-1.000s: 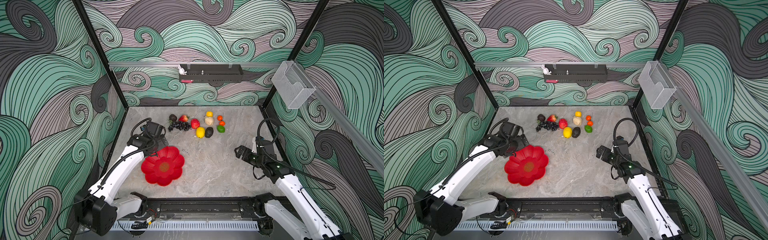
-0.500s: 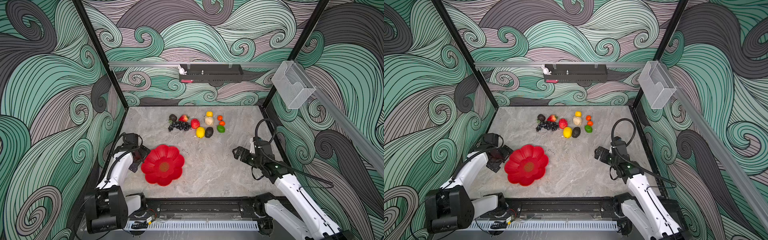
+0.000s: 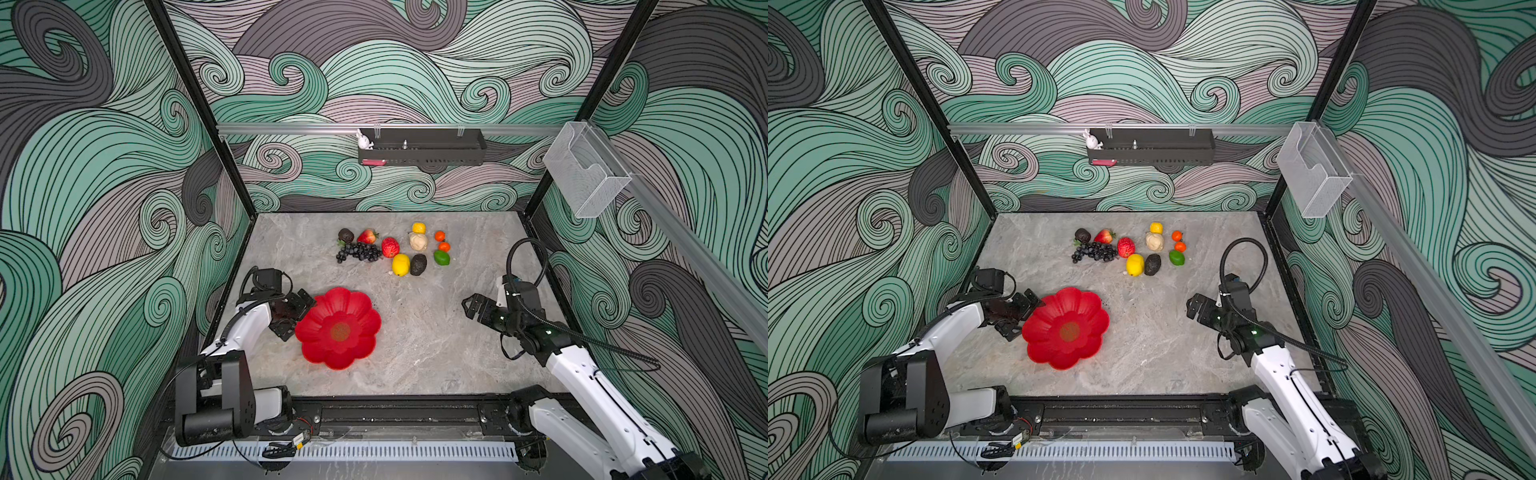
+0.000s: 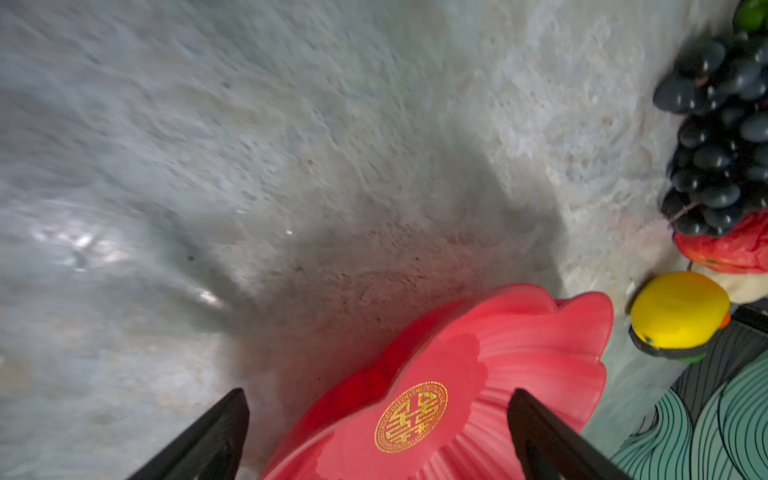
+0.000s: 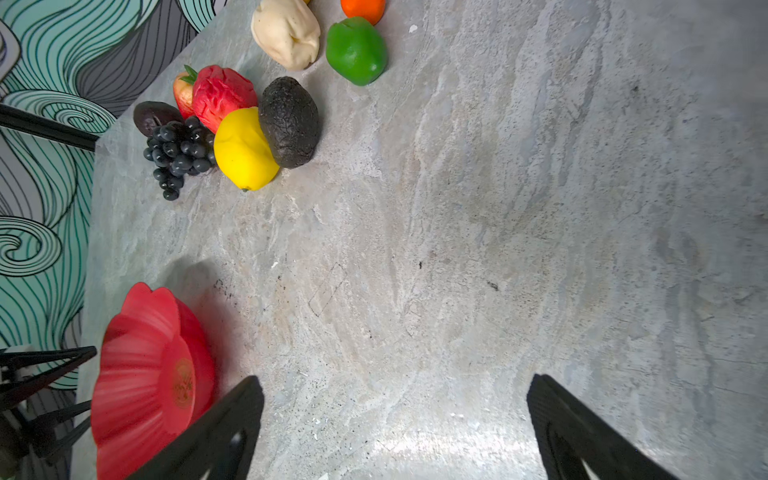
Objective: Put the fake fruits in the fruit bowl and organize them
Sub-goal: 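Carry the red bowl to table center with the left gripper and release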
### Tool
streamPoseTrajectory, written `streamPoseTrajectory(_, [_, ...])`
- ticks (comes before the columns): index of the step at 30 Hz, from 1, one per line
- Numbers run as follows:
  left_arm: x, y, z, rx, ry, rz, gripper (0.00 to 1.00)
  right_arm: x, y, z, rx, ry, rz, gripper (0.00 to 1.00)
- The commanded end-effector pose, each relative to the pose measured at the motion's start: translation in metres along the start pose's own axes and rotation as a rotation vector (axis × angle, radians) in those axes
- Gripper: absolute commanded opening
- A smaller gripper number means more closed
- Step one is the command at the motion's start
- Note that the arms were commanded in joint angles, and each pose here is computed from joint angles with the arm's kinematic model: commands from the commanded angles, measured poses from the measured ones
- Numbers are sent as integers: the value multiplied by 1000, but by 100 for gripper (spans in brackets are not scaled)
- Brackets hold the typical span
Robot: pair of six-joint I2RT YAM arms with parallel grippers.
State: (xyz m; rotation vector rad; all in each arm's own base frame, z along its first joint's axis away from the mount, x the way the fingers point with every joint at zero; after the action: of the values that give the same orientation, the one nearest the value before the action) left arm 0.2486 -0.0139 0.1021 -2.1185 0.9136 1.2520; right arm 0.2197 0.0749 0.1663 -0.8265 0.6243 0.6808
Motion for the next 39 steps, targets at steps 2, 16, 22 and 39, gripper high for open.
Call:
streamPoseTrajectory(2, [7, 17, -25, 93, 84, 55, 99, 14, 5, 12, 53, -87, 60, 100])
streamPoseTrajectory(16, [30, 59, -111, 313, 131, 90, 99, 42, 30, 34, 54, -164, 186, 100])
streamPoseTrajectory(22, [48, 74, -138, 375, 128, 131, 99, 50, 37, 37, 44, -158, 234, 100])
streamPoseTrajectory(39, [41, 93, -156, 531, 37, 155, 98, 42, 29, 37, -11, -112, 201, 100])
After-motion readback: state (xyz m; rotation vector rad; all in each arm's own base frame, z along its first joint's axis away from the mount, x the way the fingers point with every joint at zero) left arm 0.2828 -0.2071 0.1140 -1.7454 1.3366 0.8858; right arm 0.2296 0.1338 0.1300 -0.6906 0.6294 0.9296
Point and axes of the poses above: each gripper's point midway between its finger pads, its own x axis out along the fingers, its own z axis along the line the jaws close on, y = z × x, the point moved 5 cm from there along -x, back along the fingers, and after that the axes turned 8 degrees about x, right-handed, at the moved point
